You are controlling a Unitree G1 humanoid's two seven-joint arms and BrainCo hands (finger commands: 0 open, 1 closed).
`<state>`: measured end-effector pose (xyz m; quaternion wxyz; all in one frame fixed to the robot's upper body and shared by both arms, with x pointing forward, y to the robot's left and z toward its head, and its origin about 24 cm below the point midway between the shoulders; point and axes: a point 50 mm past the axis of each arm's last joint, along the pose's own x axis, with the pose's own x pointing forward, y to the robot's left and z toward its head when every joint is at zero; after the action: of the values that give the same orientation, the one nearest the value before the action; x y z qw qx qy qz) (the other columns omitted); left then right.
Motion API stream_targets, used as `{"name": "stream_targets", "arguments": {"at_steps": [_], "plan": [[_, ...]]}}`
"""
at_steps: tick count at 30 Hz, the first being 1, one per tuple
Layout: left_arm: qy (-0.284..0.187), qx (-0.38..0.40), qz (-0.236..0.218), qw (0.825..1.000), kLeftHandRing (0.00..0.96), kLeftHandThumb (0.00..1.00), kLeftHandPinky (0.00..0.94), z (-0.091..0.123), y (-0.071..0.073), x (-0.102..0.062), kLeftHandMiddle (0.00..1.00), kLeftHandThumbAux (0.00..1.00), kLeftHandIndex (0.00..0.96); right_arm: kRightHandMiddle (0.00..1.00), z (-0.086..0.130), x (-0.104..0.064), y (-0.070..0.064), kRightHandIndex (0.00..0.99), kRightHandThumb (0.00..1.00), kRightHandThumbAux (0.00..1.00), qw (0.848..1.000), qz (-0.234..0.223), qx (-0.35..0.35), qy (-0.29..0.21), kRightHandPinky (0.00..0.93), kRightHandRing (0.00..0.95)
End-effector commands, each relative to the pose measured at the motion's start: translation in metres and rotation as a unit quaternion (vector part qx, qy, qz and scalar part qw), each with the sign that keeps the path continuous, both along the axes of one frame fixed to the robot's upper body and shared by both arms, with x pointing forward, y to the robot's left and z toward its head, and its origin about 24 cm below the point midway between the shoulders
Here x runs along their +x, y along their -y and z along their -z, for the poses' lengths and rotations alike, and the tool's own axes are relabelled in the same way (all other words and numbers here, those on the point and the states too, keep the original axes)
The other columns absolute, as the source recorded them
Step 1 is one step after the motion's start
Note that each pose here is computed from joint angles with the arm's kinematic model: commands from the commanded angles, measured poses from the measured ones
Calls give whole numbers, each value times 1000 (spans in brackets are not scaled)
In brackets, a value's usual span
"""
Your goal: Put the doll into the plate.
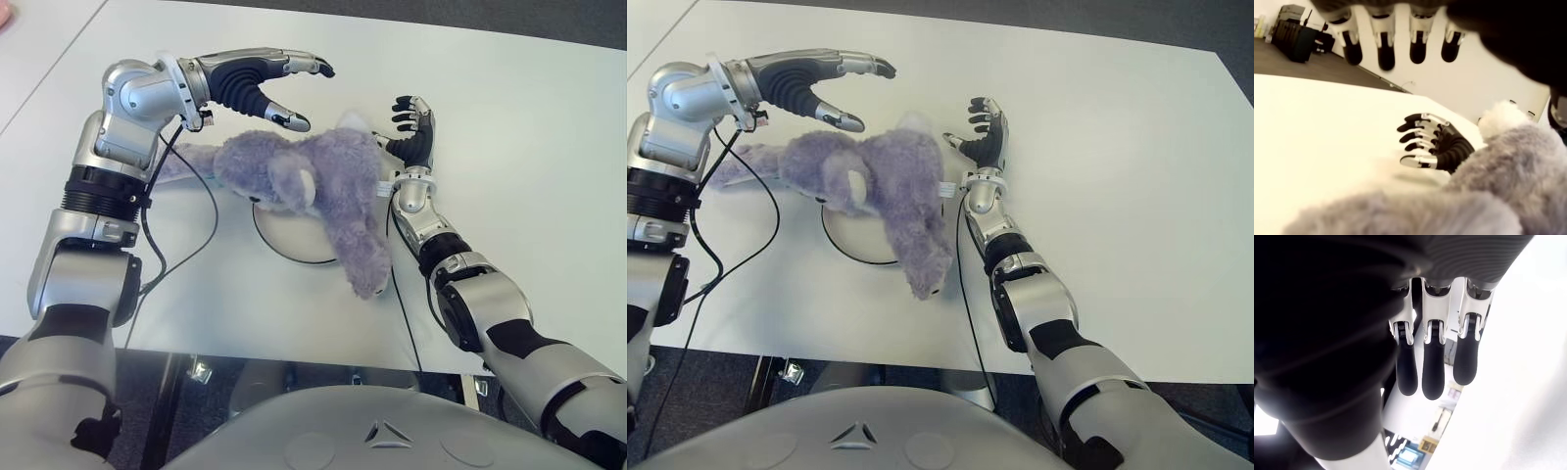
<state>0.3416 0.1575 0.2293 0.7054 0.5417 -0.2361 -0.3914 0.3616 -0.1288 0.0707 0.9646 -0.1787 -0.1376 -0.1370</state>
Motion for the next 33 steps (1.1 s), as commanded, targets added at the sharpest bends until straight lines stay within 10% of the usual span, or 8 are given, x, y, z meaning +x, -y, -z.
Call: {"name": "stream_targets", "arguments": {"at_steps": [1,29,33], "plan": [[-62,76,8,995,0,139,0,3,-5,1,0,276,0,372,155,-121,17,309,89,998,958,37,3,-284,409,407],[-51,79,27,995,0,84,0,-27,-24,-5,0,276,0,373,155,-121,16,310,98,998,956,39,-1,-289,408,409],[-41,61,-2,997,0,84,0,-49,-47,-6,0,278,0,373,155,-120,15,312,92,998,957,41,0,-289,418,409]]}}
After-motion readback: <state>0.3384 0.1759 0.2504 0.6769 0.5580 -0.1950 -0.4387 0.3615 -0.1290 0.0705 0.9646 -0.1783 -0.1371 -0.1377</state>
